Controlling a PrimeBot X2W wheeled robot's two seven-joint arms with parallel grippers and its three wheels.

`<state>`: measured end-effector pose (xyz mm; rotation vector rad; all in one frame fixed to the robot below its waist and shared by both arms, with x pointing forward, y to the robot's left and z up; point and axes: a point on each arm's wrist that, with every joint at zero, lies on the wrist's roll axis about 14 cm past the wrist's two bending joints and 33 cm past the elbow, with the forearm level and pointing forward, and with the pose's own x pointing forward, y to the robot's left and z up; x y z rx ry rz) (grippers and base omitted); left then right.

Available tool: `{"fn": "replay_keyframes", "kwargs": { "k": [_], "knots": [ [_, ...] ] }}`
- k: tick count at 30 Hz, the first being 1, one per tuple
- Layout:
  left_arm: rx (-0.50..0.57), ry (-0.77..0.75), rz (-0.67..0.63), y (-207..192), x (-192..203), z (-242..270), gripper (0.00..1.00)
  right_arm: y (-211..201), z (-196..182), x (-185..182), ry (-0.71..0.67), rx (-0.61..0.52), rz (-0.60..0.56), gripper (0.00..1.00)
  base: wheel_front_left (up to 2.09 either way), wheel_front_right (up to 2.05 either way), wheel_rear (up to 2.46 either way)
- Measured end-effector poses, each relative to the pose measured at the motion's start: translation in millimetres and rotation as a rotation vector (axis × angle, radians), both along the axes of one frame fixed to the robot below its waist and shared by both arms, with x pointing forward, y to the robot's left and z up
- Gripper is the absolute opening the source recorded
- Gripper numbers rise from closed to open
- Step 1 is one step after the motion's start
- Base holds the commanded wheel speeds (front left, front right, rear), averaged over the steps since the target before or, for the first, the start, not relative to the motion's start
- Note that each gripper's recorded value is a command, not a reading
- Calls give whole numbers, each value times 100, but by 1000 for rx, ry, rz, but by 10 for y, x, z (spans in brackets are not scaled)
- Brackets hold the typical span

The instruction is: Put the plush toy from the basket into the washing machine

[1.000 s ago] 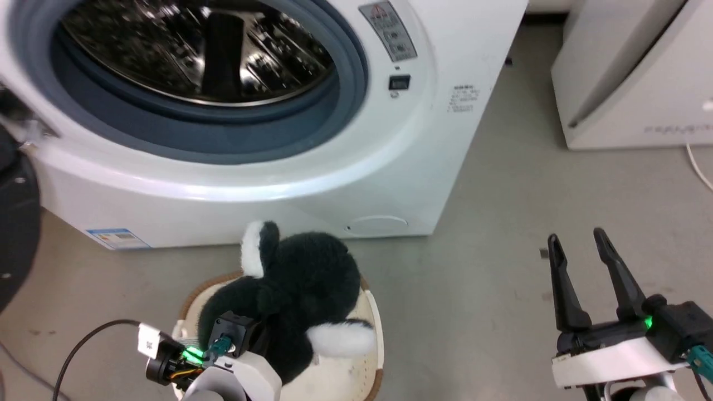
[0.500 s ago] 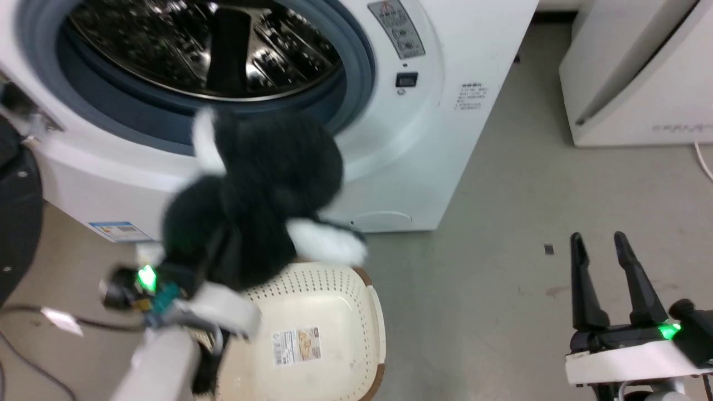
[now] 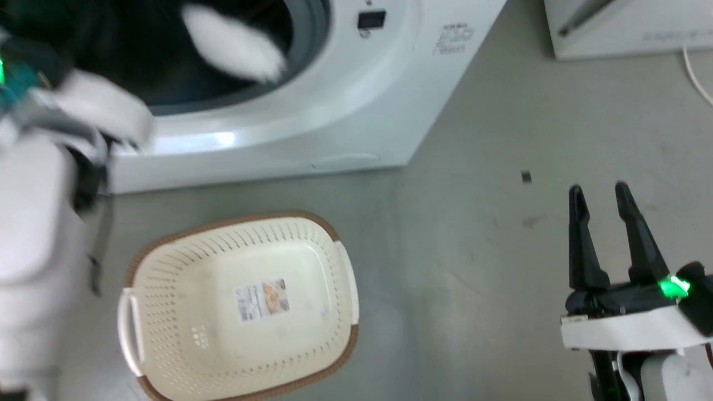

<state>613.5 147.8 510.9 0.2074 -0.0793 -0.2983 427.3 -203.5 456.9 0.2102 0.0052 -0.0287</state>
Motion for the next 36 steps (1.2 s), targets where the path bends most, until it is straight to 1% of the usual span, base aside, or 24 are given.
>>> {"fn": "replay_keyframes", "kwargs": {
  "k": [4,8,14,19,23,25,29,30,31,36],
  "knots": [
    [83,48,-7,26,393,-129,0,-21,-47,119,-2,-15,0,100,0,0,0],
    [131,128,-8,0,711,-362,0,-72,-113,192,5,-29,-10,100,0,0,0],
    [187,278,-24,-142,979,-834,0,-103,-243,245,31,-48,-13,100,0,0,0],
    [143,402,-45,-307,1093,-1088,0,-117,-365,225,67,-54,-16,100,0,0,0],
    [69,523,-50,-374,1120,-1256,0,-124,-438,211,88,-58,-16,100,0,0,0],
    [75,586,-65,-384,1102,-1347,0,-125,-486,212,100,-58,-16,100,0,0,0],
    [82,578,-71,-335,1082,-1321,0,-105,-483,219,98,-53,-11,100,0,0,0],
    [84,560,-69,-312,1087,-1295,89,-100,-472,224,94,-52,-10,100,0,0,0],
    [85,550,-66,-289,1078,-1287,100,-96,-459,227,91,-51,-9,100,0,0,0],
    [83,504,-69,-250,918,-1265,100,-84,-311,235,53,-55,-5,100,0,0,0]
  ]
}}
